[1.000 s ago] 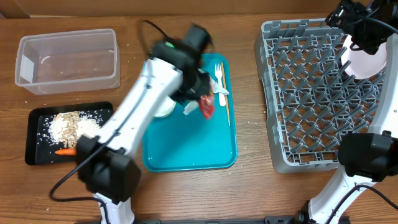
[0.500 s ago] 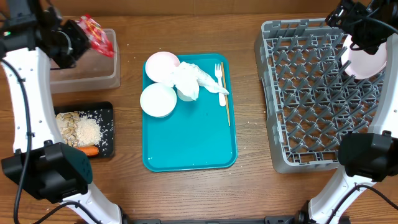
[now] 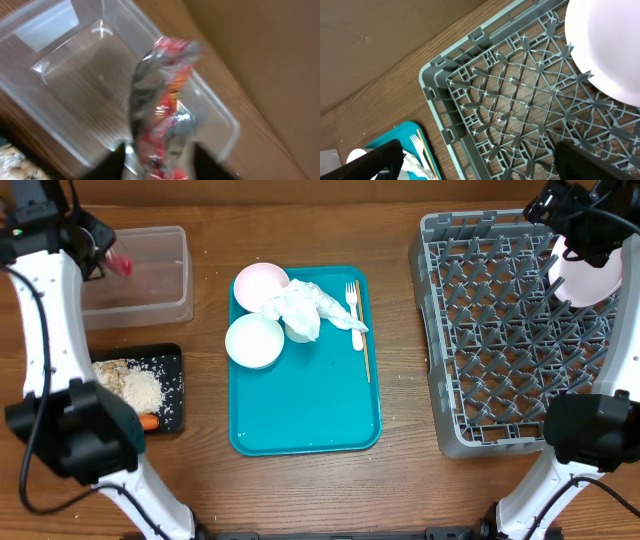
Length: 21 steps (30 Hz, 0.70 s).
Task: Sort waste into correct bins and load items into the dishwasher rack
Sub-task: 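Carry the wrapper left and drop it into the clear bin, then grasp the crumpled white tissue on the teal tray, left gripper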
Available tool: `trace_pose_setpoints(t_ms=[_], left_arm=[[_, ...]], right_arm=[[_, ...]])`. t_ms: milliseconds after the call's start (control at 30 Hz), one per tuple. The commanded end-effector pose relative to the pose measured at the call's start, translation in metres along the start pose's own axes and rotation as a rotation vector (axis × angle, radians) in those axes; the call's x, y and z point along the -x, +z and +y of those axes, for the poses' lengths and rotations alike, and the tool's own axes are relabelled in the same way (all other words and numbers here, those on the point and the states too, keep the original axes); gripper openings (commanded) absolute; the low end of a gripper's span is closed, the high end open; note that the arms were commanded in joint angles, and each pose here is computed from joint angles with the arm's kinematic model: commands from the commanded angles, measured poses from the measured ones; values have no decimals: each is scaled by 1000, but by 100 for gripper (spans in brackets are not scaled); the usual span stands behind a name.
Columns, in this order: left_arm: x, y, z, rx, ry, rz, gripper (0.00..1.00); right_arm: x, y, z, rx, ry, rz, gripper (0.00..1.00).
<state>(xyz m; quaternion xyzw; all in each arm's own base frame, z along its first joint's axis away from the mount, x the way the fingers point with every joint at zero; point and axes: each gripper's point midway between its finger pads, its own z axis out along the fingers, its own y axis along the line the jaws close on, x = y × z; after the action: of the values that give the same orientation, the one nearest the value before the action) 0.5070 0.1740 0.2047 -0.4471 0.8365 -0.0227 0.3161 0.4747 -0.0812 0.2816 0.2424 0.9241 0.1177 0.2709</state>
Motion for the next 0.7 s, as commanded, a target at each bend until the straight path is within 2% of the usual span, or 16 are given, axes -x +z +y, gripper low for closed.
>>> trace_pose_setpoints(t_ms=[0,33,133,200,300,333,400,467,500,533,633,667], left_arm=[[-6,28,15,68,34,22,97],[-6,28,15,69,49,24,100],[-4,4,5,18,51,27,100],[-5,-21,-11,-79,77,45,100],[-15,-65,-48,-306,185,96,100],[-28,-93,-69,-448,250,138,100],[-56,-133,-96,-639,316,235,100],[-90,-153,-108,-712,346,349,100],[-111,-158,-109,-702,356,420,100],[-145,-157,-105,-631,378,515,100],[-193,-150,-94,-465,456,613,100],[-221,-146,-91,-384,524,652,100]], right_arm=[[2,0,-1,-2,4,-8,100],[2,0,-1,-2,4,-8,100],[2,0,-1,-2,4,-8,100],[2,0,-1,-2,4,-8,100],[2,0,-1,-2,4,-8,100],[2,0,-1,-2,4,-8,100],[2,0,-1,-2,4,-8,100],[2,0,-1,-2,4,-8,100],[2,0,-1,-2,4,-8,100],[2,0,-1,-2,4,-8,100],[2,0,-1,-2,4,-8,100],[2,0,-1,-2,4,-8,100]])
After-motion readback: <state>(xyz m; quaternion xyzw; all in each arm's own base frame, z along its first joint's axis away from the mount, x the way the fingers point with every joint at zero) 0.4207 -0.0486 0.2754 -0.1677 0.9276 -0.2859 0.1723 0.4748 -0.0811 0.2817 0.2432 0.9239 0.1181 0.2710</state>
